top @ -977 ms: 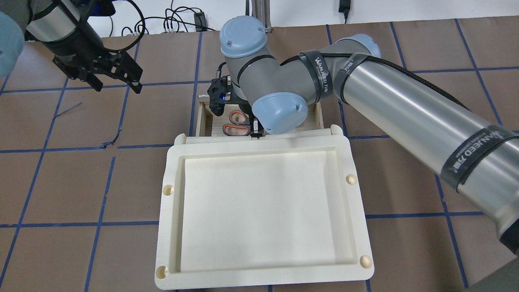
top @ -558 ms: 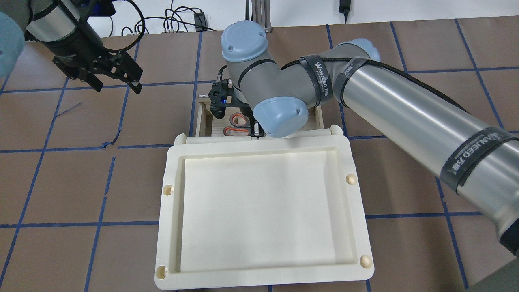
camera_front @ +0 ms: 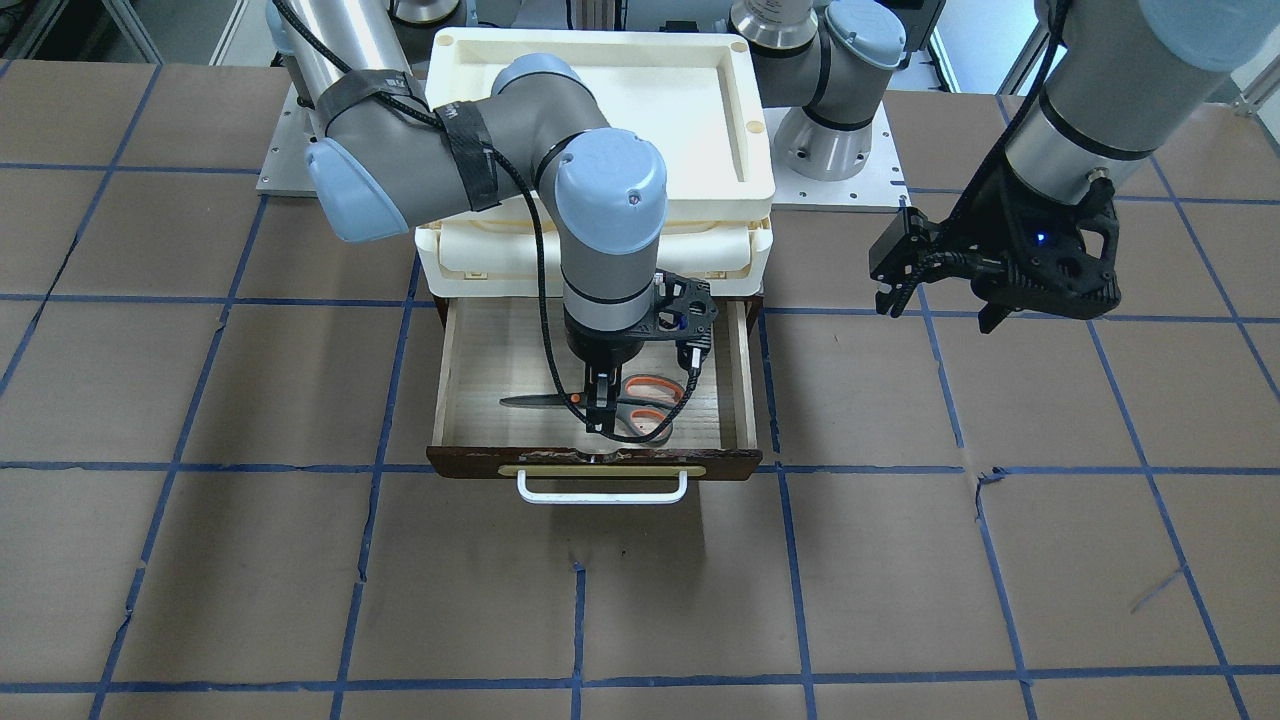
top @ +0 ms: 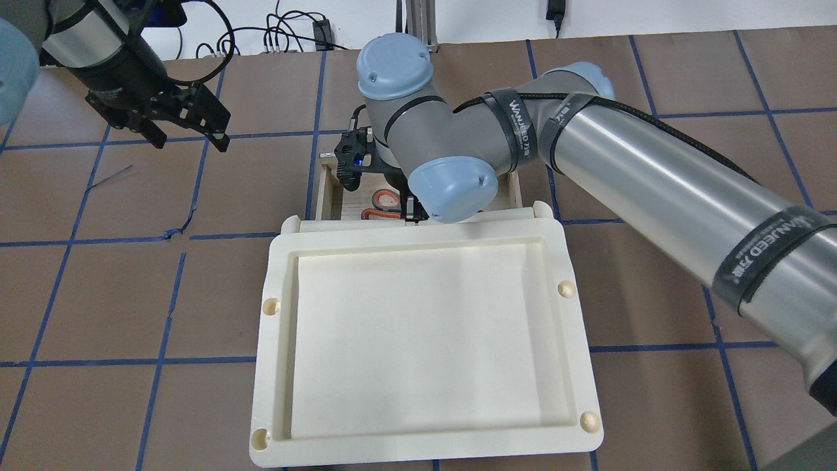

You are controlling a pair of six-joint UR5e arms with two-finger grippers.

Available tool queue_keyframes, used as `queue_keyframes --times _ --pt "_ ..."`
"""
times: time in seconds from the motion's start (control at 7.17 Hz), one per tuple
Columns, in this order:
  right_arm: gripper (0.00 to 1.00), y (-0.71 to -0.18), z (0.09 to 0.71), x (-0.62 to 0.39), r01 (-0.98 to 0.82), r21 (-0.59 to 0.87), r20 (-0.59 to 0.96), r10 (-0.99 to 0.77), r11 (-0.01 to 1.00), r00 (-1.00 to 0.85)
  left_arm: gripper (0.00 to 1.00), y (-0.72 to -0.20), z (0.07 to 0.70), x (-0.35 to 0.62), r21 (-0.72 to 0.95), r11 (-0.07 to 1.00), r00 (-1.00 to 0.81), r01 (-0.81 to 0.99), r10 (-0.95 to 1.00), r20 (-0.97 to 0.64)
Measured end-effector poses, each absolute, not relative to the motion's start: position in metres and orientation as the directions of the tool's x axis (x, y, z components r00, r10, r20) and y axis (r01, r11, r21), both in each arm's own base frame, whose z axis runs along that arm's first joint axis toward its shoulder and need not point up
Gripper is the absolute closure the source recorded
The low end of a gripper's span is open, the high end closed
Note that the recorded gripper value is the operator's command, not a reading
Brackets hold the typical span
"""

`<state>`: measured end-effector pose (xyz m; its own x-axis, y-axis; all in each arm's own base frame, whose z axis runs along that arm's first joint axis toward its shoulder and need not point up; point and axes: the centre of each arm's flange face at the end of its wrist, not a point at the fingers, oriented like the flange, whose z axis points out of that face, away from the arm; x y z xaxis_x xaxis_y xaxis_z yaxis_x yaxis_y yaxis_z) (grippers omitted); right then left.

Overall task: Put scissors in drawer and close it
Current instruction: 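Open the right gripper and raise it away from the drawer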

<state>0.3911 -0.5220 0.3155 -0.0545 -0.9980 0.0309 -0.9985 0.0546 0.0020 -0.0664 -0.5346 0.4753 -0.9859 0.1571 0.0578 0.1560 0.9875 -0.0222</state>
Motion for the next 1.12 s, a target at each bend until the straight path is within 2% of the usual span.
queue_keyframes --times 0.28,0.56,0.84,1.12 --pt "0.06 -0.539 0.378 0.372 -0.995 -0.022 0.059 -0.993 0.099 -0.1 0.0 -0.536 0.475 -0.065 -0.025 0.988 -0.986 0.155 0.156 0.055" --pt "0.01 -0.552 0.448 0.31 -0.977 -0.07 0.08 -0.976 0.199 -0.205 0.0 -0.548 0.473 -0.064 -0.036 0.988 -0.987 0.151 0.153 0.059" --pt "0.0 -0.561 0.492 0.214 -0.931 -0.078 0.076 -0.929 0.356 -0.361 0.0 -0.574 0.457 -0.064 -0.065 0.986 -0.985 0.152 0.157 0.073" --pt "0.0 -0.561 0.505 0.129 -0.829 -0.075 0.062 -0.827 0.554 -0.559 0.0 -0.613 0.432 -0.069 -0.101 0.984 -0.978 0.149 0.162 0.129"
